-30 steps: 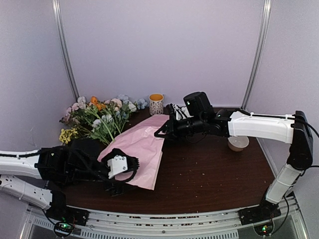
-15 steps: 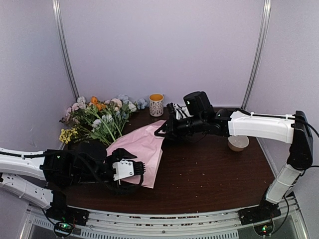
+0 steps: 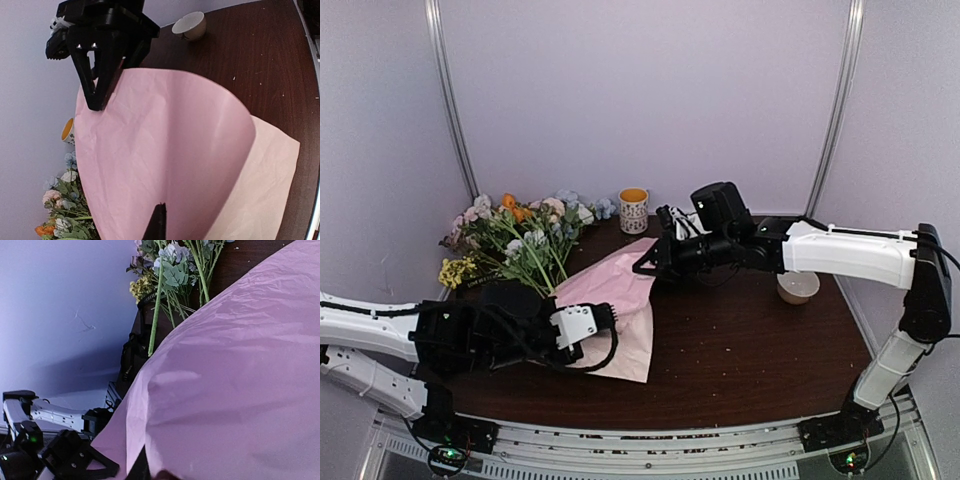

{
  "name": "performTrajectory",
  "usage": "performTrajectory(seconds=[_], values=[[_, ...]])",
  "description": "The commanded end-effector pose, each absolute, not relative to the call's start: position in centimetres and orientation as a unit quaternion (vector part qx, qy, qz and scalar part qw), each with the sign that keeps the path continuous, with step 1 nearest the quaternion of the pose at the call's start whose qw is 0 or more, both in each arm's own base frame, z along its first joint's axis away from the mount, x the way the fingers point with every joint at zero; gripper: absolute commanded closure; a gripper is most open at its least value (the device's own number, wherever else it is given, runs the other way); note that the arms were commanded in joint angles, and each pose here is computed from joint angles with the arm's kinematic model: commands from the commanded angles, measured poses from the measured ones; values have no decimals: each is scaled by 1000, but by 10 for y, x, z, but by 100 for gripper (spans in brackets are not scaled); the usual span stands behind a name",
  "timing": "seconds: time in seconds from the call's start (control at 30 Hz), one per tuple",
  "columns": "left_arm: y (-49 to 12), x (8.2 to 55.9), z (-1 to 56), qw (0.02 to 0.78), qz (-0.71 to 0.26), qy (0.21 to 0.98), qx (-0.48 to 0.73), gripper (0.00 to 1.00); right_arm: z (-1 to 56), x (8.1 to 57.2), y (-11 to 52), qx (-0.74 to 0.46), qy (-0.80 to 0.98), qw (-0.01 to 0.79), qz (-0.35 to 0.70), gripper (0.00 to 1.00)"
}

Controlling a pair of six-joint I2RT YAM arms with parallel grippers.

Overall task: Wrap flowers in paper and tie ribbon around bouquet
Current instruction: Pass from the right arm to the left, then unfold the folded wrapping paper at the center of the board.

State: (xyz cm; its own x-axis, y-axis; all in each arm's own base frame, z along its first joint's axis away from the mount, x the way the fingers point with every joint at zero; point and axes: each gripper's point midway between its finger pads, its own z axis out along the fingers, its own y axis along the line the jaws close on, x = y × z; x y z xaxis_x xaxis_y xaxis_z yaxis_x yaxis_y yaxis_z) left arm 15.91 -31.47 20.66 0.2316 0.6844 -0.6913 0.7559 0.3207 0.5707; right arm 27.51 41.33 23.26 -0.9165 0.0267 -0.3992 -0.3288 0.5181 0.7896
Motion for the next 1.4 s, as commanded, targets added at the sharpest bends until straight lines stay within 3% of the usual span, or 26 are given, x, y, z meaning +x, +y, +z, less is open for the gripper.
performTrajectory(seconds=[0.0,0.17,0.33,0.37,0.6,0.93,1.17,1.37], values=[[-324,176,253,586,-116,666,447,100,241,280,389,-102,849,217,471,76],[-321,197,272,599,-187,703,335,100,226,275,351,-110,859,232,442,47],[-314,209,283,614,-229,703,276,100,206,247,337,-144,855,214,451,6],[-313,211,283,615,-231,704,270,100,199,244,335,-141,857,208,450,3],[-311,215,272,606,-237,720,241,100,128,248,289,-42,918,168,356,0],[-304,222,271,605,-247,730,198,100,79,263,204,109,929,189,299,1],[-301,221,288,616,-274,718,172,100,50,257,215,125,925,149,327,8],[-289,222,309,632,-334,691,110,100,48,280,244,126,909,143,370,13]])
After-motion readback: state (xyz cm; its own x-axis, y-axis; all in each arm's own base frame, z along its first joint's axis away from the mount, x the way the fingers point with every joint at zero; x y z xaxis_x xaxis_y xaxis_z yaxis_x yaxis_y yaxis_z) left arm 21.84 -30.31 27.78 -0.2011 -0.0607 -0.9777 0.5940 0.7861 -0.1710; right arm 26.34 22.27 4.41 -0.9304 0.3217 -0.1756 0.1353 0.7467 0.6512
